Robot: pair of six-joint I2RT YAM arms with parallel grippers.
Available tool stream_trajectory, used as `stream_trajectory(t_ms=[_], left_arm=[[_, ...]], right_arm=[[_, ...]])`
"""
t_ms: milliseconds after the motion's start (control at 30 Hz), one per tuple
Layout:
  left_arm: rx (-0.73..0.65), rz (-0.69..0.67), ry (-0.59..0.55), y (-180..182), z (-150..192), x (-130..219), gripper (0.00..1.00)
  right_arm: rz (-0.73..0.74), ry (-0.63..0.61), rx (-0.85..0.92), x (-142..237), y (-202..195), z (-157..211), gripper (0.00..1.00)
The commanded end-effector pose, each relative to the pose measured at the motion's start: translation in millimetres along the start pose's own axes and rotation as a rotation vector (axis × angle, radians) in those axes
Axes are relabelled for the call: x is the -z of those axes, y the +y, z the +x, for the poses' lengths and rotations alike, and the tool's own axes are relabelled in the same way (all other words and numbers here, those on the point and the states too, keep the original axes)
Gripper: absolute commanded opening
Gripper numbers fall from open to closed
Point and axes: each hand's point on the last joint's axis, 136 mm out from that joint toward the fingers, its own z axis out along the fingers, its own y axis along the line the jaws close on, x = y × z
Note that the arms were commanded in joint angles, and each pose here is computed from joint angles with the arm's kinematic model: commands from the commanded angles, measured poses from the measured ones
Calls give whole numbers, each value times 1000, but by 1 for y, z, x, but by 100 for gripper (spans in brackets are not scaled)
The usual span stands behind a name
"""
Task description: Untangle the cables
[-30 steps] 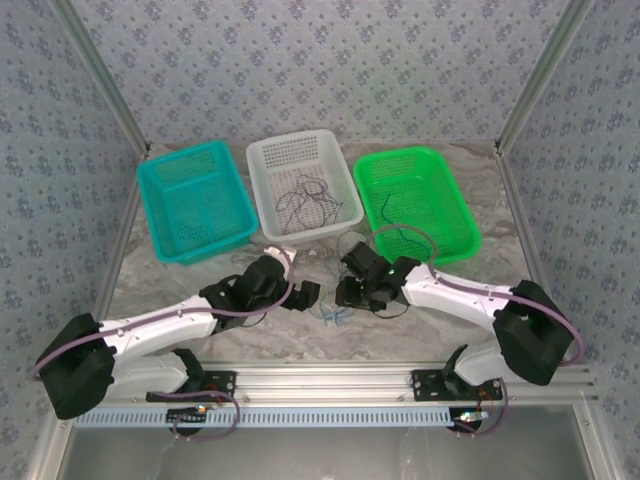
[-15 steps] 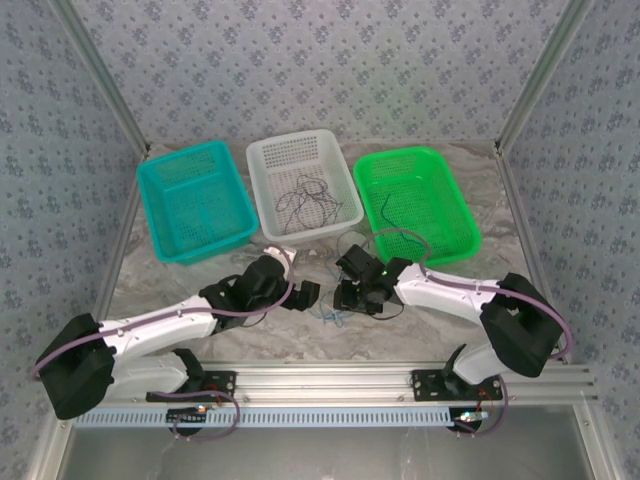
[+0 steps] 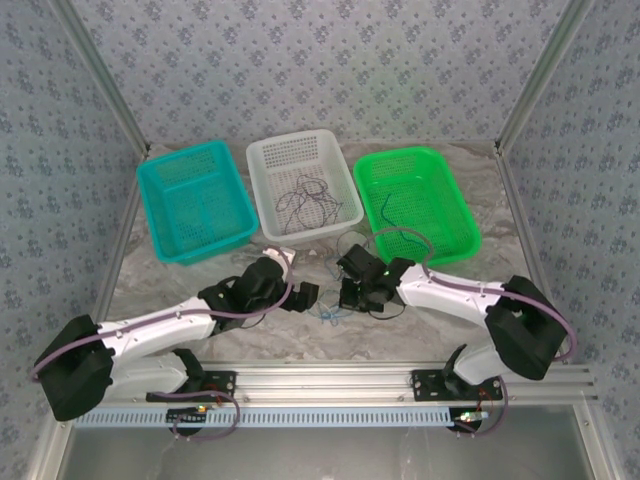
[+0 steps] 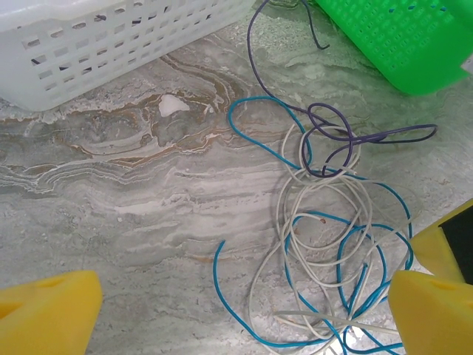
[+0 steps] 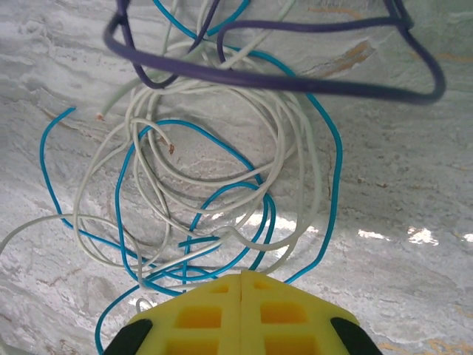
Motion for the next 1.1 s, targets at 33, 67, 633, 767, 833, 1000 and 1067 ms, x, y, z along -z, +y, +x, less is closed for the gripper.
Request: stream_trajectory(t_ms=[33,67,633,767,833,1000,1067], left_arm=[[20,-2,-25,2,-4,2,99],[20,0,-23,1,-4,2,100],[336,-64,184,27,40,-17,79],[366,-69,260,21,47,-28,69],[388,-91,315,22,56,-33,65],[436,-76,378,15,66,-45,63],[449,-68,374,13,64,-48,63]], right_arm=[[-10,-71,6,21,5,-11,0],[-15,-87,6,26,7,-14,0],[30,-186,15,53,-11,-24,43],[30,-186,17,52,-12,-24,45],[31,-186,20,53,-13,-24,46],[25,-202,15,57,-17,-24,48],[21,-204,10,57,-20,-24,48]])
